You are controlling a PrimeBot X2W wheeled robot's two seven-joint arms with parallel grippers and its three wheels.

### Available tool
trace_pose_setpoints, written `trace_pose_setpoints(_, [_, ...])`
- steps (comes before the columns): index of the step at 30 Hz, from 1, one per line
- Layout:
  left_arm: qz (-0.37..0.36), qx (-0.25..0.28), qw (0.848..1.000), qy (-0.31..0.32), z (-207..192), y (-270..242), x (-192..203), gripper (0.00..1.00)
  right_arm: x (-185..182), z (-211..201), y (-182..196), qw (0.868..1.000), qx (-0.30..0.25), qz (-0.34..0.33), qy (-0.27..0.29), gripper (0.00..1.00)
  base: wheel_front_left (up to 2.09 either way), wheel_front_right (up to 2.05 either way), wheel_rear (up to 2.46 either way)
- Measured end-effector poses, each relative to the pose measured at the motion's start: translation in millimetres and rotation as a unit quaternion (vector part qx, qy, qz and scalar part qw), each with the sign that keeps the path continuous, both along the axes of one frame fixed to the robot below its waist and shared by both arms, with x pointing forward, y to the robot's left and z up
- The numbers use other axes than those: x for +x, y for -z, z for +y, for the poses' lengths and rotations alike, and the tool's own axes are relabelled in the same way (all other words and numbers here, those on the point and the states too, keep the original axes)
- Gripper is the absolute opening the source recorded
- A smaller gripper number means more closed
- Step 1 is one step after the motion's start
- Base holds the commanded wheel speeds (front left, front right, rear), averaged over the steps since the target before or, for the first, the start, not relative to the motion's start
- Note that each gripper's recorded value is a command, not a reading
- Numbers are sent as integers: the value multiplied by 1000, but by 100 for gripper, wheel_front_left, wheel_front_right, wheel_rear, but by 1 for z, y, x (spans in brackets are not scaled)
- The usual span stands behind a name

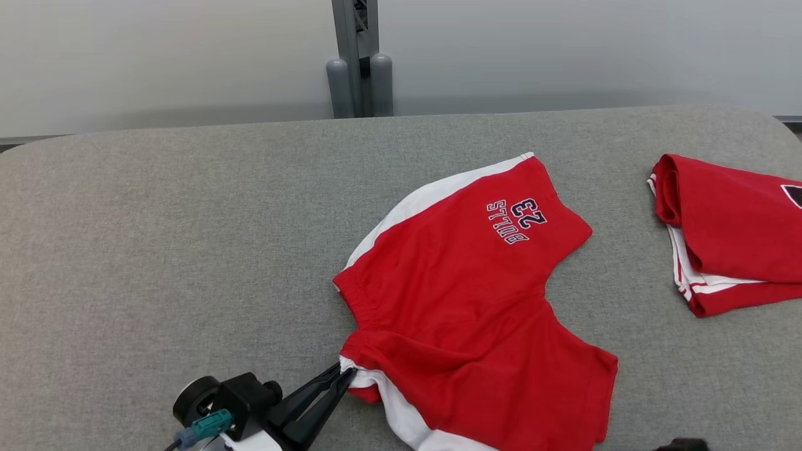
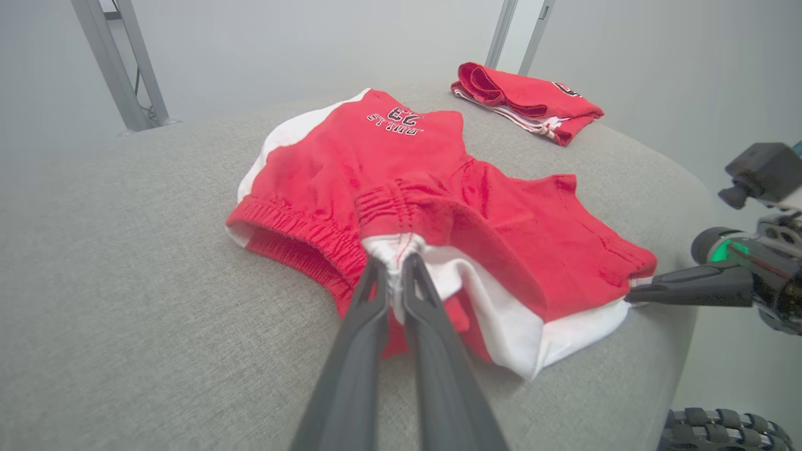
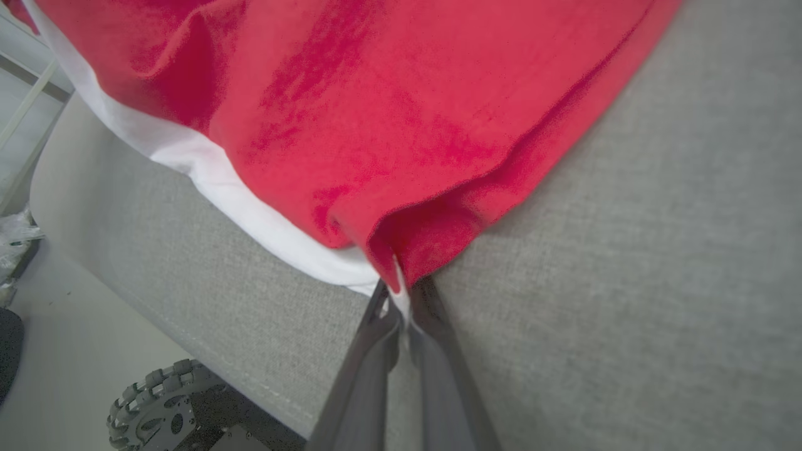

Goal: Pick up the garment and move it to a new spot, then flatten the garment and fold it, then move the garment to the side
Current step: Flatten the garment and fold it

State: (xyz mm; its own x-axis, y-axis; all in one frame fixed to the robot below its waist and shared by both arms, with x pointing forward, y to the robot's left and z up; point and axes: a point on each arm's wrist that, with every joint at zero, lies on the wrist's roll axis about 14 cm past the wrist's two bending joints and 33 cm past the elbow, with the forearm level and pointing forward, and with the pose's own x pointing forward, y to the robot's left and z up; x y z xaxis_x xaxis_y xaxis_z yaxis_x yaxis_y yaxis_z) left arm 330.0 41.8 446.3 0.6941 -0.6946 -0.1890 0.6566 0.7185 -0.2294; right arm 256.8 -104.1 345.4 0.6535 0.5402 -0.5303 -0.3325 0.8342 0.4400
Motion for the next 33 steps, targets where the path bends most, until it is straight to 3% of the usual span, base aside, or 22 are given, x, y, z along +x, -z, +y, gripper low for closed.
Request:
trace_pose_setpoints(6, [-26,-3,1000,9,-5,-16,2,0,37,-56,-46,994,-10,-90,65,0,0,0,0])
trace_pose_setpoints(11, [-52,8,998,27,-10,-29,-4,0,49,-96,-92,984,-28,-151,86,0,0,0,0])
trace_pose_setpoints(21, [-102,8,994,46,-14,-70,-9,0,71,-125,-164,970,-43,-220,92,0,0,0,0])
trace_pose_setpoints(27, [-104,-9,993,61,-26,-82,8,0,100,-126,-155,977,-104,-176,65,0,0,0,0])
trace_pose_setpoints(33, [-62,-29,997,47,-34,-68,36,0,157,-92,-144,983,-111,-145,36,0,0,0,0])
